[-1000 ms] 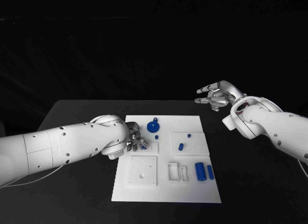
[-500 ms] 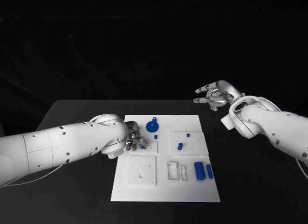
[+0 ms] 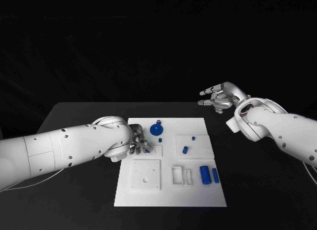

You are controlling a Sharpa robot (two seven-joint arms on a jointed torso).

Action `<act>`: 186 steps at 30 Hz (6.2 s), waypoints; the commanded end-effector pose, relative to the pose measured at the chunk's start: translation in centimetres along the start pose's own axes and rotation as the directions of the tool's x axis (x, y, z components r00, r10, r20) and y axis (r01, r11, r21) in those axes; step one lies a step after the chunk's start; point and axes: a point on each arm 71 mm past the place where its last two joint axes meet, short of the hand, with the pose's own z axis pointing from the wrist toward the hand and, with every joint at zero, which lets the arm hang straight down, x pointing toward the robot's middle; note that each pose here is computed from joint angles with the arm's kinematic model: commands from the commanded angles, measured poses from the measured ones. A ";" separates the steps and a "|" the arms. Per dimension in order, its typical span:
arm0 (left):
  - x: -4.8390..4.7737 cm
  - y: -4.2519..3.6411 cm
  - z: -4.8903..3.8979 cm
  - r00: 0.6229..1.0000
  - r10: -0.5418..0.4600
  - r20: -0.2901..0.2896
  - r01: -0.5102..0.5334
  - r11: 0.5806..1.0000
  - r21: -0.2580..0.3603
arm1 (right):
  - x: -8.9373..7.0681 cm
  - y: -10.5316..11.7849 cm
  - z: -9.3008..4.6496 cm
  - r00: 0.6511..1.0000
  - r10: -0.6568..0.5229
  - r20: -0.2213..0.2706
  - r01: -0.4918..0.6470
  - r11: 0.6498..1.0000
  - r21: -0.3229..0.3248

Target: Assemble the parts on the task board

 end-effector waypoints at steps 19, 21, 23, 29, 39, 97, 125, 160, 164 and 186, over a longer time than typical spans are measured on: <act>0.68 -0.34 0.12 0.998 0.058 -0.029 -0.057 0.998 0.015 | 0.1 0.1 0.0 1.000 0.002 -0.015 -0.002 1.000 -0.005; 0.66 -0.29 0.13 0.998 0.056 -0.029 -0.056 0.998 0.014 | 0.2 0.1 0.0 1.000 0.002 -0.016 -0.002 1.000 -0.005; 0.65 -0.25 0.14 0.998 0.054 -0.031 -0.053 0.998 0.013 | 0.2 0.1 0.0 1.000 0.002 -0.017 -0.002 1.000 -0.005; 0.76 -0.30 0.15 0.998 0.046 -0.048 -0.045 0.999 0.016 | 0.2 0.1 0.0 1.000 0.003 -0.018 -0.003 1.000 -0.005; 0.88 -0.44 0.12 0.997 0.050 -0.056 -0.049 0.999 0.024 | 0.2 0.0 0.0 1.000 0.002 -0.021 -0.002 1.000 -0.003; -5.40 2.91 -2.04 0.982 -0.185 0.028 0.185 0.983 0.016 | 0.1 -0.9 -0.3 1.000 0.003 -0.013 -0.003 1.000 0.016; -12.57 4.73 1.04 0.974 -0.091 0.205 0.120 0.984 -0.133 | 0.0 -0.7 -0.4 1.000 0.003 -0.009 -0.003 1.000 0.012; -9.92 5.79 2.59 0.983 -0.044 0.179 0.072 0.985 -0.154 | 0.0 -0.6 -0.5 1.000 0.004 -0.010 -0.004 1.000 0.007; -9.38 5.82 2.87 0.986 -0.023 0.168 0.051 0.985 -0.164 | 0.1 -0.6 -0.5 1.000 0.004 -0.010 -0.004 1.000 0.006; -8.48 6.13 3.63 0.987 -0.003 0.161 0.034 0.981 -0.190 | 0.1 -0.5 -0.4 1.000 0.004 -0.011 -0.004 1.000 0.006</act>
